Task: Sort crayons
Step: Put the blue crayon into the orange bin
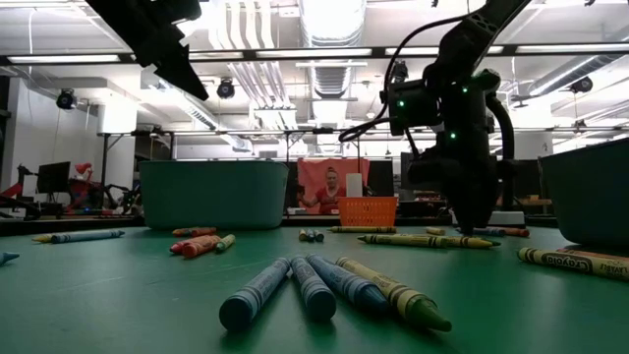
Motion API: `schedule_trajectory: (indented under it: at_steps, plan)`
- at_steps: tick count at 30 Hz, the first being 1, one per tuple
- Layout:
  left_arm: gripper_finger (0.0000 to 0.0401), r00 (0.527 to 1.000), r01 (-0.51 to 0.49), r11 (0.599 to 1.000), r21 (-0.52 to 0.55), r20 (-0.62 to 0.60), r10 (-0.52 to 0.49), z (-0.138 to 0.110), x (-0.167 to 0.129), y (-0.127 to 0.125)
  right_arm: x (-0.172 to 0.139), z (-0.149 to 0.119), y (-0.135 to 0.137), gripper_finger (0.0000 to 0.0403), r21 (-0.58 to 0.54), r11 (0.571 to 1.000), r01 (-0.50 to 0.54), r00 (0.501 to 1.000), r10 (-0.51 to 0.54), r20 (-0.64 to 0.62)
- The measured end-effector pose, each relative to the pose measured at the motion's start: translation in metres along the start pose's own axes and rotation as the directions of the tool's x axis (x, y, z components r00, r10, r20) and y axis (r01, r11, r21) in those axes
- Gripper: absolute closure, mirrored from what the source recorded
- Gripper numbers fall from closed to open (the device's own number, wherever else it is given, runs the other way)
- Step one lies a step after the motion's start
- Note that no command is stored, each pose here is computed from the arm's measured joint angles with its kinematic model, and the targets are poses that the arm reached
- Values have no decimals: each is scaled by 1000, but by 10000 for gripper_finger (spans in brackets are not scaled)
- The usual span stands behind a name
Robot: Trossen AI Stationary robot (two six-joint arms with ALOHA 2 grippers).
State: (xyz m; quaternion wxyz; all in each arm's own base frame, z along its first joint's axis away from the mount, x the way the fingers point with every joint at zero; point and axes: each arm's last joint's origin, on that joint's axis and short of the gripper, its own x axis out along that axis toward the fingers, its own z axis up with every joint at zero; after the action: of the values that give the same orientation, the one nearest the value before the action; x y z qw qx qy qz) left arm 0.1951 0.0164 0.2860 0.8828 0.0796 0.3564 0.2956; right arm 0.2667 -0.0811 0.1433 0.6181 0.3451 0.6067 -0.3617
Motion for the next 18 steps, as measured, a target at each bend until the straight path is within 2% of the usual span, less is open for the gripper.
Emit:
schedule_trajectory:
  at_steps: [18]
  plan:
    - [239, 1000, 0, 1000, 0, 0, 0, 0, 0, 0, 1, 1, 0, 285, 5, 1000, 7, 1000, -7, 21]
